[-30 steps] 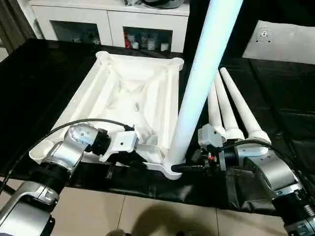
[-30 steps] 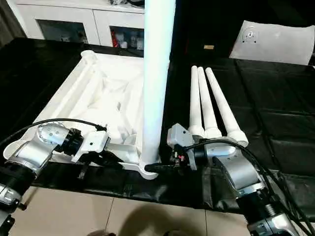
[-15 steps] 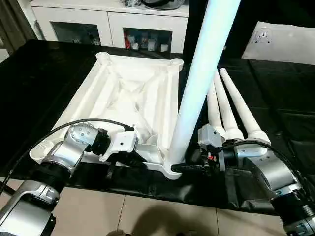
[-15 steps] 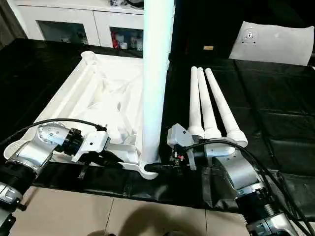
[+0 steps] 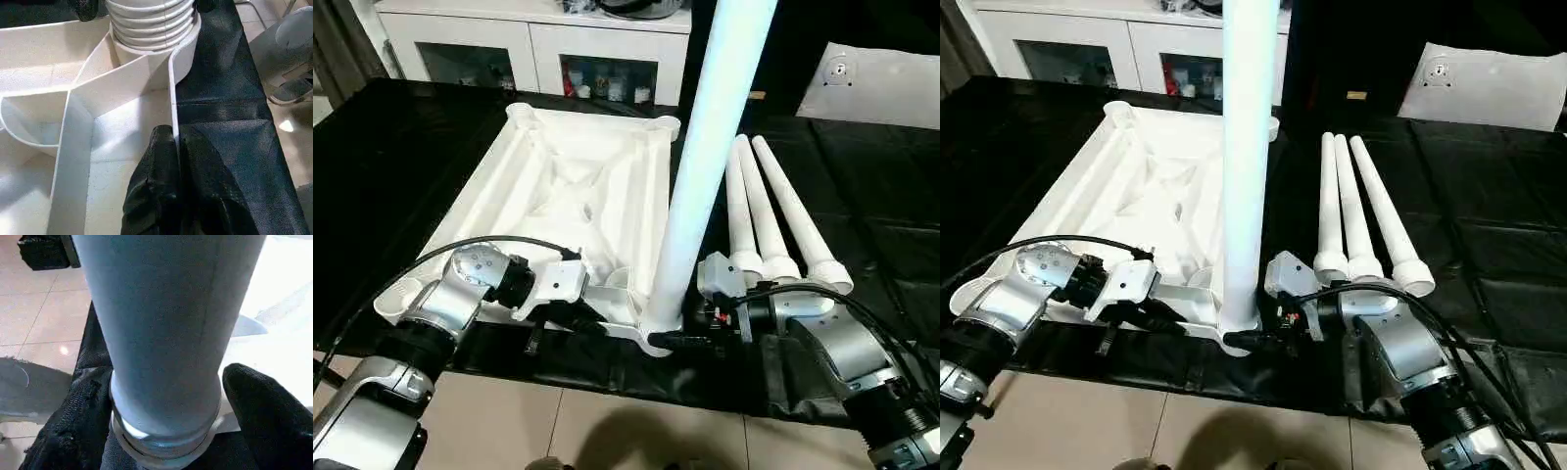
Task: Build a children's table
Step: Rotate leg to tighten
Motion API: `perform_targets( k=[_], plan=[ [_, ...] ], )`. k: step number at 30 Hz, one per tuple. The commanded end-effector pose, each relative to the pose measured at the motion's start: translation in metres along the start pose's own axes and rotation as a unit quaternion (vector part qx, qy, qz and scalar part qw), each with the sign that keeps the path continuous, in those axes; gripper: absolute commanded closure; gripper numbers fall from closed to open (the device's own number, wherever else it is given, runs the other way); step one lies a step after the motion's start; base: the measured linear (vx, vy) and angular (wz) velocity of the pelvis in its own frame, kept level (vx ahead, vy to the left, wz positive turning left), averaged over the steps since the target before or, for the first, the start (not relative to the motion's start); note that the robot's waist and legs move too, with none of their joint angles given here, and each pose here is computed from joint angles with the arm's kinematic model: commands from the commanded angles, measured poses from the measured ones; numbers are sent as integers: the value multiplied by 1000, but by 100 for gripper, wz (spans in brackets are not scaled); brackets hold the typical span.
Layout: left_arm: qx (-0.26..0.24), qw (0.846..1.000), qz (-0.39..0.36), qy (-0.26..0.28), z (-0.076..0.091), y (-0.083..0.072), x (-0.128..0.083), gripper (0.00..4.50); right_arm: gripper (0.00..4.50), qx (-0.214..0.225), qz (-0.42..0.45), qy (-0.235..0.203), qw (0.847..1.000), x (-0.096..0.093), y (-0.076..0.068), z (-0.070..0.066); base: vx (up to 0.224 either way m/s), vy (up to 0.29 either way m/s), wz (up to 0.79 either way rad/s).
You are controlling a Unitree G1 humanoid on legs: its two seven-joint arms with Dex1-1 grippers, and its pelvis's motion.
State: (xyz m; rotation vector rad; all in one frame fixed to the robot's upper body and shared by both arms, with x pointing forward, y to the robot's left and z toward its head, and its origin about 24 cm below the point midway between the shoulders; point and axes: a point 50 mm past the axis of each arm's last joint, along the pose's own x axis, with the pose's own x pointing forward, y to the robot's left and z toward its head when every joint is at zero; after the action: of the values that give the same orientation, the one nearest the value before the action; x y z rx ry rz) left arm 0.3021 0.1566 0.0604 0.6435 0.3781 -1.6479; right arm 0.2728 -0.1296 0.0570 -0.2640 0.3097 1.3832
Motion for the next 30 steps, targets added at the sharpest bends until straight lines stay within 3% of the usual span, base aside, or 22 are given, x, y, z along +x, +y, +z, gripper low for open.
perform_targets(
  k=[1,8,14,19,20,22,23,25,26,28,29,30],
  plan=[
    [6,999,-25,31,-2,-1,3,450,115,1,-10,1,1000,-6,-5,3,0,0,0],
    [4,999,-25,30,-3,-1,2,450,170,17,-1,-3,1000,-7,-3,1,0,0,0],
    [-6,999,-21,23,-4,-2,3,450,178,30,6,-9,999,-3,1,-1,0,0,0],
    [-33,999,35,8,-3,1,7,450,178,66,-33,-31,997,5,3,-4,0,0,0],
    [-62,993,95,-5,0,6,13,450,178,95,-107,-43,989,19,-1,-7,0,0,0],
    [-80,989,127,-16,3,8,19,450,178,112,-147,-50,981,28,-4,-7,0,0,0],
    [-108,978,176,-33,8,12,26,450,178,146,-200,-62,967,43,-6,-6,0,0,0],
    [-113,976,184,-36,9,12,28,450,178,153,-207,-64,964,46,-7,-6,0,0,0],
    [-136,963,228,-45,14,17,35,450,178,177,-240,-72,952,60,-9,-3,0,0,0],
    [-156,950,264,-53,18,20,41,450,178,194,-261,-73,943,71,-10,0,0,0,0],
    [-181,933,304,-65,26,24,49,450,178,209,-286,-65,933,86,-12,5,0,0,0],
    [-181,933,304,-65,26,24,49,450,178,209,-286,-65,933,86,-12,5,0,0,0]
  ],
)
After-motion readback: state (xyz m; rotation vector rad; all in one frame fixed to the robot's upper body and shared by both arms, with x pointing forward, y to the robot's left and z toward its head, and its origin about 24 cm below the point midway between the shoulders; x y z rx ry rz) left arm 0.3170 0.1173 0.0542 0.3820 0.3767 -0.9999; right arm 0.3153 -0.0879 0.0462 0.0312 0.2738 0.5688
